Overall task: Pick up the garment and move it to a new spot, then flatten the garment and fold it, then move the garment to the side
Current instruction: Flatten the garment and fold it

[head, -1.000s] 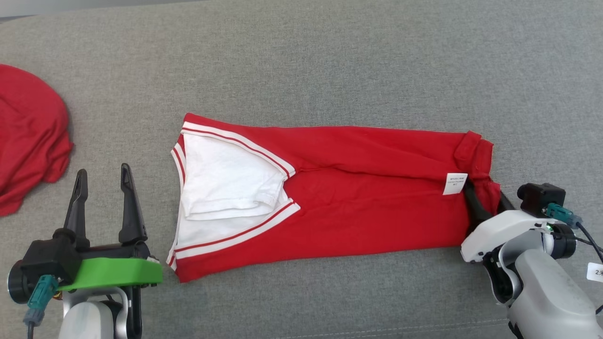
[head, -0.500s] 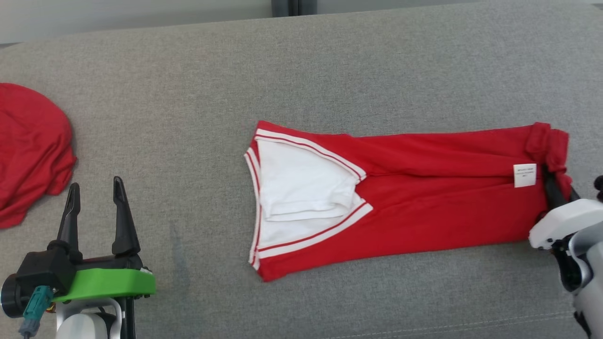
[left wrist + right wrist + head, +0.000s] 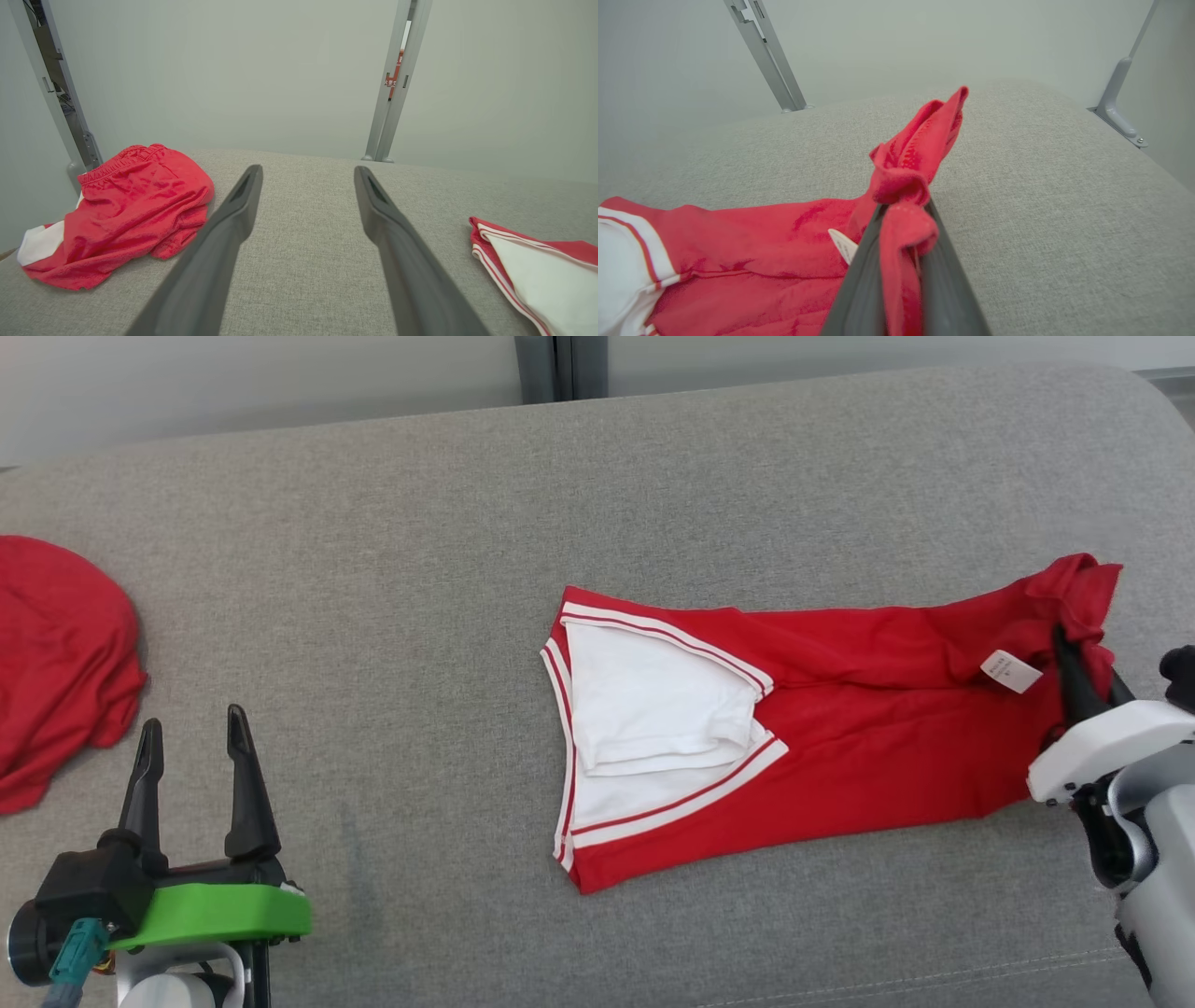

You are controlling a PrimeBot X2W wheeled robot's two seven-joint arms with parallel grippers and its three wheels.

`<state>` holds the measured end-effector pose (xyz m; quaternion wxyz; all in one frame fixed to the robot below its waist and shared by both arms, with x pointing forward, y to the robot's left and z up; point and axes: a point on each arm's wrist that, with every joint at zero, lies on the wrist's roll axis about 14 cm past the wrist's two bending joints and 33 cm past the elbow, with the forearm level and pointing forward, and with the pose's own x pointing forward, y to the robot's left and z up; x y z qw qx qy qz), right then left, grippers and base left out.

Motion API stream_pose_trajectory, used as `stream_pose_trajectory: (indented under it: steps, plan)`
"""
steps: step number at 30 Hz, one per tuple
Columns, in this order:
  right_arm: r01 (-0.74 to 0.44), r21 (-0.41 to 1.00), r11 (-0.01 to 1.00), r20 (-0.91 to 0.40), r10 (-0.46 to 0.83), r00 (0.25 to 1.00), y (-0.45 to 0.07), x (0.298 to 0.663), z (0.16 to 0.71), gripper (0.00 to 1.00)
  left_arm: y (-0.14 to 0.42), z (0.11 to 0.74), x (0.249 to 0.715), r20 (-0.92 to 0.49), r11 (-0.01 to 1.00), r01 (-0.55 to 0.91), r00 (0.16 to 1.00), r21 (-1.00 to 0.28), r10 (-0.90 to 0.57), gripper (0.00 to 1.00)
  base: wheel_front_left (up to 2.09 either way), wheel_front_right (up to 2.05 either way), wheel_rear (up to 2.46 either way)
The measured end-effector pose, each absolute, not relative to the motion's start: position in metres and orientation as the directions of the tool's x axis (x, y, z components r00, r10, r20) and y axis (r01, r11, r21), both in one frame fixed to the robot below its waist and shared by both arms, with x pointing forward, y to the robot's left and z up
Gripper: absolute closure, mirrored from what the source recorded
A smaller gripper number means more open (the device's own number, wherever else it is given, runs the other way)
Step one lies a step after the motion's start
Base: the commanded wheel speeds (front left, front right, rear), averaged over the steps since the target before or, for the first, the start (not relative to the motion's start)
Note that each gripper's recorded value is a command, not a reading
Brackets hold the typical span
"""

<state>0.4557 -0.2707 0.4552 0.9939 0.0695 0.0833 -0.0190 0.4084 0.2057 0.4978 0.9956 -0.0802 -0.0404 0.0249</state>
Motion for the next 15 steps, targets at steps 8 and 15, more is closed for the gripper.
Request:
stream_pose_trajectory:
  steps: [8,15]
  plan:
    - [-0.176,0.205,0.963,-0.102,0.199,0.975,-0.175,0.46,0.474,1.0,0.204,0.499,0.406,0.079,0.985,-0.039,0.995,-0.17,0.053,0.0,0.0,0.0,0.0]
    - [-0.316,0.276,0.908,-0.068,0.347,0.935,-0.102,0.459,0.483,1.0,0.207,0.494,0.403,0.064,0.984,-0.049,0.996,-0.171,0.061,0.0,0.0,0.0,0.0]
